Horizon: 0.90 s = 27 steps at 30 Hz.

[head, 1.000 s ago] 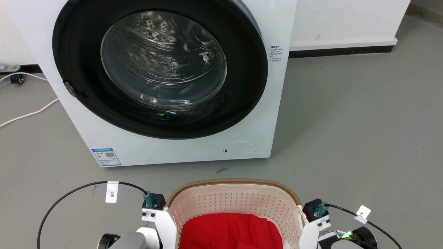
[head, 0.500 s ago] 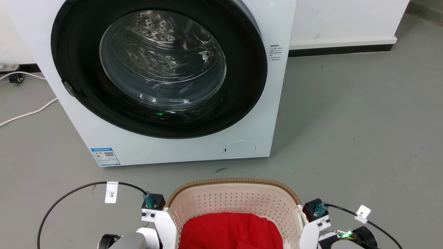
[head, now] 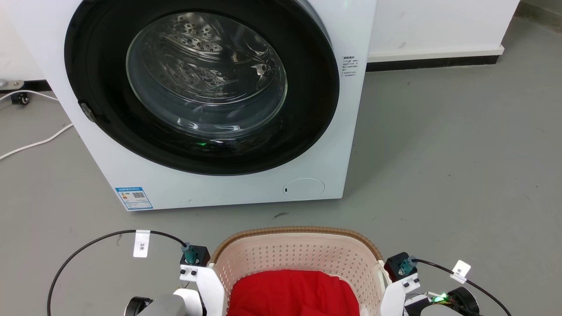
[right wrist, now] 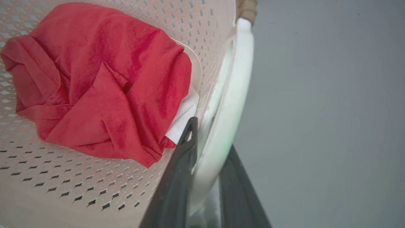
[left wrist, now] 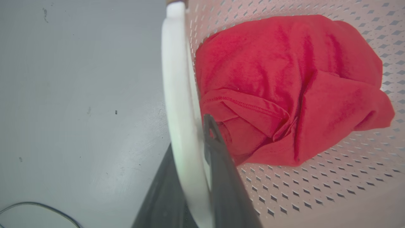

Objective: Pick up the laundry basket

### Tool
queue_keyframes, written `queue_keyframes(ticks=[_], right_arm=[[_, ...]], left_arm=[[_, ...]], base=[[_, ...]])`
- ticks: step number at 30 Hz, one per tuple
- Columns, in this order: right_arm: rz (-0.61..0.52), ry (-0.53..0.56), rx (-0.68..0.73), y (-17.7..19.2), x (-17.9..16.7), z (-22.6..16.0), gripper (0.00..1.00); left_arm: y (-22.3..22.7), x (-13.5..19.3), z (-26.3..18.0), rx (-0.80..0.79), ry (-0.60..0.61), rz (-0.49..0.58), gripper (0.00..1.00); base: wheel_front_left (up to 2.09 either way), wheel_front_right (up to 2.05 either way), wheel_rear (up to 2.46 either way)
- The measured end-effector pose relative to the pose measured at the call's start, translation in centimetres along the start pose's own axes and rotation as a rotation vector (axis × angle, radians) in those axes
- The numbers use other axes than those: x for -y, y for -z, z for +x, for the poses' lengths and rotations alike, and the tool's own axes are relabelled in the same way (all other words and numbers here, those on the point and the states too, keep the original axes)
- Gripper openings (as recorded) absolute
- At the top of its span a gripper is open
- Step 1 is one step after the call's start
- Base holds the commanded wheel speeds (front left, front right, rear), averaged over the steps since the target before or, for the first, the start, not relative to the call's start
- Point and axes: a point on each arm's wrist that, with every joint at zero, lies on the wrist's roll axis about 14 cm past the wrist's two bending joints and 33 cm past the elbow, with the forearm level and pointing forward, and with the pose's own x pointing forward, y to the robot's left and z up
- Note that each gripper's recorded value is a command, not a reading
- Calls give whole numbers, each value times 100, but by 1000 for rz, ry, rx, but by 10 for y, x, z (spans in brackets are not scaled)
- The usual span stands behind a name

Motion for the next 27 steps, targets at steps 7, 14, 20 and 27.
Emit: queue_keyframes(ticks=[7,14,20,27], right_arm=[[-5,-3,-3,1,0,0,0],[-8,-3,-2,-2,1,2,0],[-9,-6,-6,-1,0,2,0],[-6,-5,-9,0,1,2,0]], left_arm=[[0,0,0,-1,1,2,0],[-1,-1,1,3,2,-3,0],[-1,-1,1,3,3,-6,0],[-1,0,2,-1,6,-8,0]], base=[[0,0,0],[0,0,0],[0,0,0],[0,0,0]])
